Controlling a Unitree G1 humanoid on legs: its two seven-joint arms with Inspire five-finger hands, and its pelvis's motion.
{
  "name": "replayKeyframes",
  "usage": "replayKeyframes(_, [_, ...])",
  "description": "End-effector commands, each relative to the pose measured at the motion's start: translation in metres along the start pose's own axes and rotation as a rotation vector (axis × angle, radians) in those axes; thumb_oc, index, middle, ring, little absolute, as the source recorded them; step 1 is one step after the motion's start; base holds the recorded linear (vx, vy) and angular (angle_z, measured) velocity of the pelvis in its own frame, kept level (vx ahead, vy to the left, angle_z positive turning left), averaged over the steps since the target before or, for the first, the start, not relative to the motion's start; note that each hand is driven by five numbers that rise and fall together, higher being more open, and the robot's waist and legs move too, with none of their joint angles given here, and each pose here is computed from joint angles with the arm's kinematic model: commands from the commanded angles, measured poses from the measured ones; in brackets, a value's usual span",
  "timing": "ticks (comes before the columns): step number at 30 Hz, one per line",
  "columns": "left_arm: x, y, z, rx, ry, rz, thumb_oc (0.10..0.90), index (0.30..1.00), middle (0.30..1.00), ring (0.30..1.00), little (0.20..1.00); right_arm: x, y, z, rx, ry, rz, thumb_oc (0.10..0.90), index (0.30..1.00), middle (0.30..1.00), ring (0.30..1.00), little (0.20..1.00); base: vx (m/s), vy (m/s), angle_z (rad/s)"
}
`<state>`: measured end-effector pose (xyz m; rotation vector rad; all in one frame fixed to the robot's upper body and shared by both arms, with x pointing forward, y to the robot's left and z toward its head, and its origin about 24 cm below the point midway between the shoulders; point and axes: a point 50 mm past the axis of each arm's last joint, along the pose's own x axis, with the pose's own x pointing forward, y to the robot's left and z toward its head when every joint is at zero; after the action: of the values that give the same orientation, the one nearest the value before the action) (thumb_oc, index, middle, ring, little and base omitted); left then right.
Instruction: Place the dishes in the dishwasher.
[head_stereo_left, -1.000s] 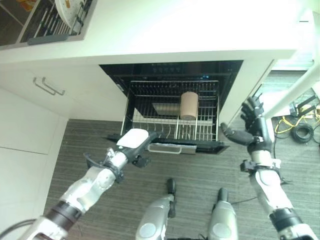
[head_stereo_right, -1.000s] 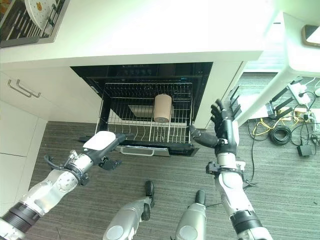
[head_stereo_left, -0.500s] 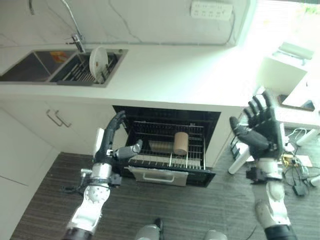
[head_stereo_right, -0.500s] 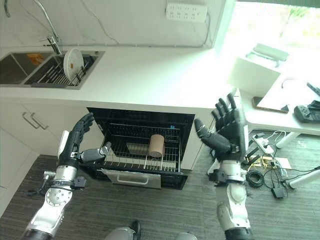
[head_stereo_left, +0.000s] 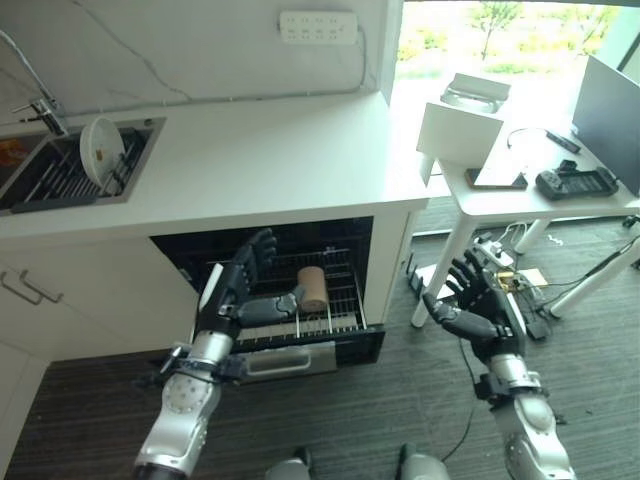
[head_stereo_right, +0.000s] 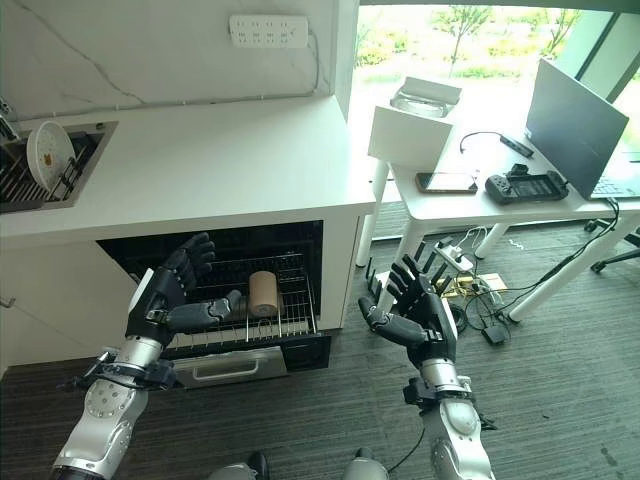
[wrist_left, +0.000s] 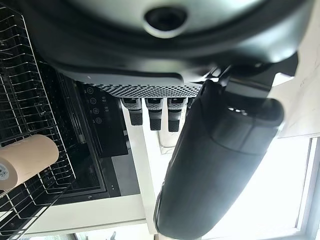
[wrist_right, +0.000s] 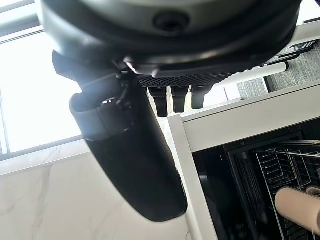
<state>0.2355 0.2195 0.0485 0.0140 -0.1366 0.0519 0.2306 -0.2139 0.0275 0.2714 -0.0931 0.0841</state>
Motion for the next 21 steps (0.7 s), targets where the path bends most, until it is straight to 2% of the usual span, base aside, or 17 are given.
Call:
replayKeyframes(1, [0.005,0.014,0.026,0.030,-0.149,0.147,0.800,0.900,0.900,0.900,0.900,0.036,0.031,0.065,0.024,-0.305,0.274,0.800,0.900,0.900,0.900,0.900,0.05,-0.010,0.05])
replayKeyframes(4, [0.000,0.030,0.021,0.003,-0.151,0.286,0.800,0.900,0.900,0.900,0.900,0.035,0.026,0.069,0.009,-0.322,0.228,0.800,0.900,0.900,0.900,0.900,0.02,0.053,0.16])
replayKeyframes(8, [-0.004,0.043,0.026,0.083,-0.204,0.329,0.800,0.900,0.900,0.900,0.900,0.034,0.021,0.078,-0.051,-0.361,0.170,0.800,0.900,0.900,0.900,0.900,-0.10,0.217,0.34])
replayKeyframes(12, [-0.012,0.067,0.031,0.087,-0.229,0.453,0.800,0.900,0.900,0.900,0.900,0.038,0.016,0.086,-0.096,-0.373,0.159,0.800,0.900,0.900,0.900,0.900,-0.10,0.526,0.31])
replayKeyframes(15, [-0.013,0.073,0.030,0.090,-0.232,0.490,0.800,0.900,0.900,0.900,0.900,0.038,0.015,0.090,-0.106,-0.385,0.144,0.800,0.900,0.900,0.900,0.900,-0.09,0.459,0.24])
replayKeyframes(18, [-0.011,0.078,0.027,0.131,-0.205,0.525,0.800,0.900,0.900,0.900,0.900,0.036,0.009,0.094,-0.067,-0.424,0.044,0.800,0.900,0.900,0.900,0.900,-0.09,0.520,0.37])
replayKeyframes(19, [-0.019,0.087,0.029,0.199,-0.193,0.562,0.800,0.900,0.900,0.900,0.900,0.031,0.001,0.094,-0.027,-0.450,-0.019,0.800,0.900,0.900,0.900,0.900,-0.02,0.479,0.71])
replayKeyframes(21, [-0.030,0.106,0.031,0.268,-0.160,0.657,0.800,0.900,0.900,0.900,0.900,0.026,-0.001,0.092,-0.036,-0.452,-0.032,0.800,0.900,0.900,0.900,0.900,0.00,0.330,0.42])
